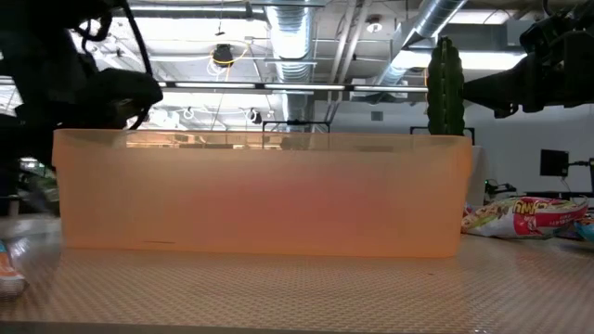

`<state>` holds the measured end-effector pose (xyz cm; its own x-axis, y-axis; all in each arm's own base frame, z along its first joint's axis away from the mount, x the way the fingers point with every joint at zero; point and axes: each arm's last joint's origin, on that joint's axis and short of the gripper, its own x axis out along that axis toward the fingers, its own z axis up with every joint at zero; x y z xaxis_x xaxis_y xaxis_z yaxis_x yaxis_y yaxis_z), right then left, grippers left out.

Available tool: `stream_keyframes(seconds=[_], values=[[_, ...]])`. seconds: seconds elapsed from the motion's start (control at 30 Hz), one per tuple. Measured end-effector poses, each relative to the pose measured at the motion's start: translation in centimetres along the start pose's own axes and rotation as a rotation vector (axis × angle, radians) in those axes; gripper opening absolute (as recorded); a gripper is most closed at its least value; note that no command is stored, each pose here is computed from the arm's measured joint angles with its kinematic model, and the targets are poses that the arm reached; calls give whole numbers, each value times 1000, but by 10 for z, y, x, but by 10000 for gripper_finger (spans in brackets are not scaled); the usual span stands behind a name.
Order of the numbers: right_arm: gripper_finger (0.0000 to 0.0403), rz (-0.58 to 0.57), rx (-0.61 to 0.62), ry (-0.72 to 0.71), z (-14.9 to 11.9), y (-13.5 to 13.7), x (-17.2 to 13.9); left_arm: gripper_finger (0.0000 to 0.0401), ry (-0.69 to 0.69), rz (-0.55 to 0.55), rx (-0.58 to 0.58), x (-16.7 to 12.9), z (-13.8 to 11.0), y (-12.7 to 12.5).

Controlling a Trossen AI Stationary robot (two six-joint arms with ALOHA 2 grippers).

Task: Pick and place Granola Bars by type
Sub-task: Put the blue granola bar into the top orange bin

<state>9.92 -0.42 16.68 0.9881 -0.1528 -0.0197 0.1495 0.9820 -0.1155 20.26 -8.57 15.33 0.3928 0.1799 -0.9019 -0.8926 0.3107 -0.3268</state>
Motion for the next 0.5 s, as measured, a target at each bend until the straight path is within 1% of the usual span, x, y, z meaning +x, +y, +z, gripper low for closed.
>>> stream_keyframes(seconds=[0.17,0.5], values=[[102,0,0,0,0,0,0,41,-74,-16,13,-10,16,2],[102,0,0,0,0,0,0,41,-279,-75,34,-46,53,17]])
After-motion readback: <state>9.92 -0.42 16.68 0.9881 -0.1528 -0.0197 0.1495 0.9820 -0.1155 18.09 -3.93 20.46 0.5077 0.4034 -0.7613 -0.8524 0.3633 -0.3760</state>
